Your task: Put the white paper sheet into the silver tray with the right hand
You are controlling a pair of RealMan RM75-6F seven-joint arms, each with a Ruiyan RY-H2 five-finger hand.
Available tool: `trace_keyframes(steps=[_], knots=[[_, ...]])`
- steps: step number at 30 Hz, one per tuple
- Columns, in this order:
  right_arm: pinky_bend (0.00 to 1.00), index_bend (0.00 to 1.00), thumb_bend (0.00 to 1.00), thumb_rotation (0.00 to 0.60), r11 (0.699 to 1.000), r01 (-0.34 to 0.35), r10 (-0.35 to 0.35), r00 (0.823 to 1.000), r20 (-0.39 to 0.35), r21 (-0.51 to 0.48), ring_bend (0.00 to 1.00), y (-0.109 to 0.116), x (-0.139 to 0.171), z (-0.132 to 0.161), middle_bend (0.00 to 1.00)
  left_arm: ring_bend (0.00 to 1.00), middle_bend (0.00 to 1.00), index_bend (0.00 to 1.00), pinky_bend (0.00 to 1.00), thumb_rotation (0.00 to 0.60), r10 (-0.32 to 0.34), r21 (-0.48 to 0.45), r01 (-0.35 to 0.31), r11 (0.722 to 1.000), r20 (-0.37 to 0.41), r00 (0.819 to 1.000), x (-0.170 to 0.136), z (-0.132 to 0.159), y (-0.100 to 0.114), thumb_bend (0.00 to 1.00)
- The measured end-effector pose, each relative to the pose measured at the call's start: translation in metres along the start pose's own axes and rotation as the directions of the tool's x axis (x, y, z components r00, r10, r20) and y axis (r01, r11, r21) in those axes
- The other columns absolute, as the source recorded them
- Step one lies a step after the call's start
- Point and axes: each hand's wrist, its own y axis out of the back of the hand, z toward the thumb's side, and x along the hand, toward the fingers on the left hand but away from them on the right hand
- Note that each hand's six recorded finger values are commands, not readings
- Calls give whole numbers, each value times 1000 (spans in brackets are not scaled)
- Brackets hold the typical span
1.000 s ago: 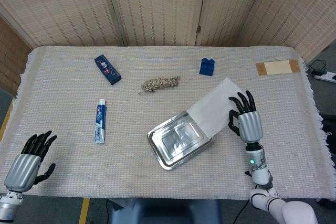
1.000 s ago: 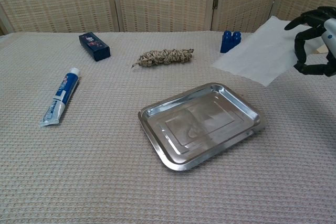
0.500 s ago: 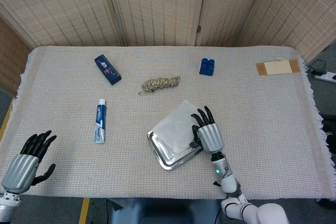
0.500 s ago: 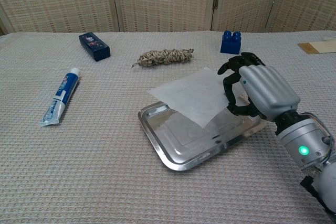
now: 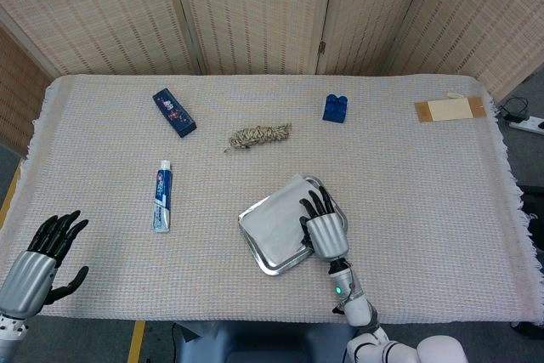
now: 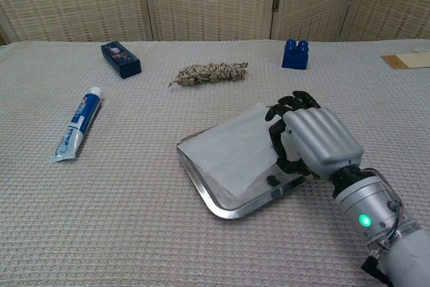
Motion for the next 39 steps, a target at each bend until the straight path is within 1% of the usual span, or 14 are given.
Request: trace_keyframes(steps=[7,13,19,23,24,25,27,30,34,37,39], knots=[[0,800,626,600,1000,-9,8,999,35,27,119,7,19,3,300,0,0,0,0,600,6,-21,-6,1000,24,1000,-4,4,5,444],[0,801,625,600,999,-28,25,997,77,46,116,11,35,-5,300,0,0,0,0,600,9,-27,-8,1000,41,999,-7,8,7,444],[0,800,626,600,997,-57,52,994,99,47,116,6,32,-10,299,0,0,0,0,600,7,-24,-6,1000,39,999,-7,8,6,444],[0,800,626,600,997,-68,64,993,101,35,116,4,27,-8,296,0,0,0,0,600,2,-23,-2,1000,31,1000,-6,7,5,443],[0,787,626,600,997,-68,65,993,99,32,112,3,27,-7,288,0,0,0,0,600,2,-23,-1,1000,29,1000,-6,6,5,443],[0,766,626,600,997,-68,65,993,95,30,108,3,27,-7,278,0,0,0,0,600,2,-23,-1,1000,28,1000,-6,6,5,443],[0,647,626,600,997,-72,70,994,81,25,84,3,27,-6,229,0,0,0,0,600,0,-22,1,1000,27,1000,-6,6,5,444],[0,496,626,600,997,-72,71,996,58,15,51,5,28,-6,161,0,0,22,0,600,-10,-22,11,1000,27,1000,-6,5,4,444],[0,406,626,600,998,-69,69,997,33,-9,44,11,29,-4,131,0,0,28,0,600,-8,-26,9,1000,30,1000,-5,6,4,444],[0,311,626,600,998,-69,69,997,24,0,25,16,29,-5,96,0,0,29,0,600,-8,-25,9,1000,33,999,-6,6,4,443],[0,268,626,600,997,-78,78,997,23,7,13,18,27,-4,77,0,0,31,0,600,-8,-23,9,1000,39,999,-6,7,4,444]])
